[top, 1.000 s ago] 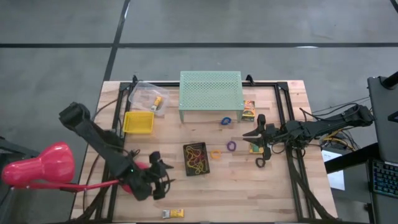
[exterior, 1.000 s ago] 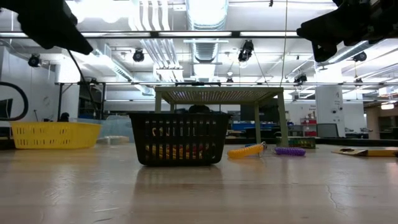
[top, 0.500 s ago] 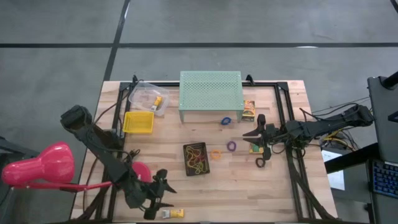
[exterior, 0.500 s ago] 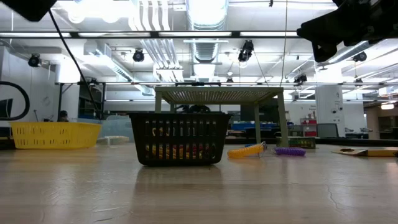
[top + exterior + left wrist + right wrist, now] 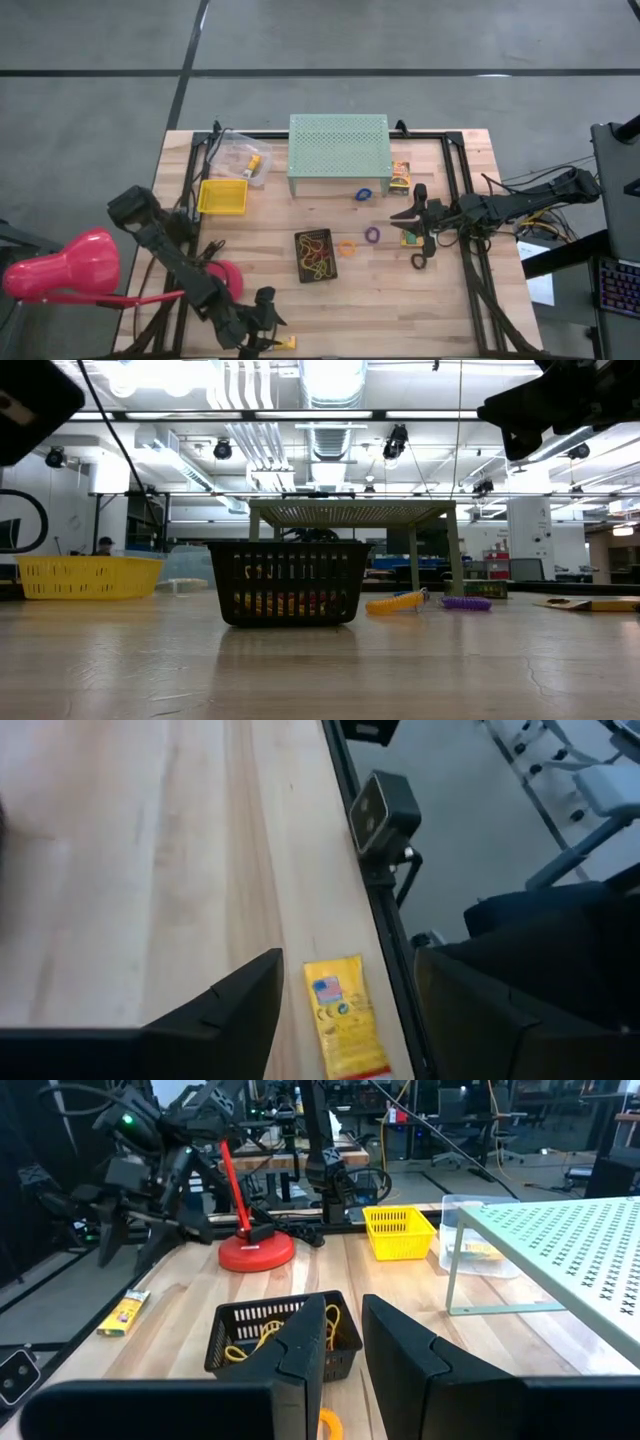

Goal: Pick & Place Office Desk Supplies
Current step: Put the small crayon box into the transparent bin

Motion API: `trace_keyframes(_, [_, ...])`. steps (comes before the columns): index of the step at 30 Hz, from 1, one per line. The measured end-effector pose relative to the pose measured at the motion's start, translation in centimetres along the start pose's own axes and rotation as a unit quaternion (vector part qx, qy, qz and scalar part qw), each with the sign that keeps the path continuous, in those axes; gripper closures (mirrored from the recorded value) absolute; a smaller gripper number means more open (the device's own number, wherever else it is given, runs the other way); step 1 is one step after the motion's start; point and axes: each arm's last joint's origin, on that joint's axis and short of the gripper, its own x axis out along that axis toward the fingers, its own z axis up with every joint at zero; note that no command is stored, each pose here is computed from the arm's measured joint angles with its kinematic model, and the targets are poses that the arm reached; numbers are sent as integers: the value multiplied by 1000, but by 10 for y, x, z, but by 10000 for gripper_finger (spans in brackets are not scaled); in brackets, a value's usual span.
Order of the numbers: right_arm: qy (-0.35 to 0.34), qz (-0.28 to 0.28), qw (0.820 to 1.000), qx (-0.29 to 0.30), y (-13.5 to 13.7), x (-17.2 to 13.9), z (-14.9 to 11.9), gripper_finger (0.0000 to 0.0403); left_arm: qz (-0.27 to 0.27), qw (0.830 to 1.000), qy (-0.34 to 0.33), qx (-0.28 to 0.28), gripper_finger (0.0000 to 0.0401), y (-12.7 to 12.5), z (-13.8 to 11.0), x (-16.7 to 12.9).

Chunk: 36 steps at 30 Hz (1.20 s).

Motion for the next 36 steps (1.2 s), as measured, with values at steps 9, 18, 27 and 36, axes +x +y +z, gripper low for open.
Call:
trace_keyframes(9, [0, 0, 1000, 0, 0, 0, 0, 335, -24, 999, 23, -19, 173, -2, -9, 10])
trace_keyframes(18, [0, 0, 1000, 0, 0, 0, 0, 335, -16, 997, 51, -49, 173, 0, -21, 21])
trace_keyframes(27, [0, 0, 1000, 0, 0, 0, 0, 335, -5, 996, 70, -55, 178, 3, -32, 30])
trace_keyframes(36, [0, 0, 1000, 0, 0, 0, 0, 335, 5, 994, 91, -65, 179, 7, -42, 39])
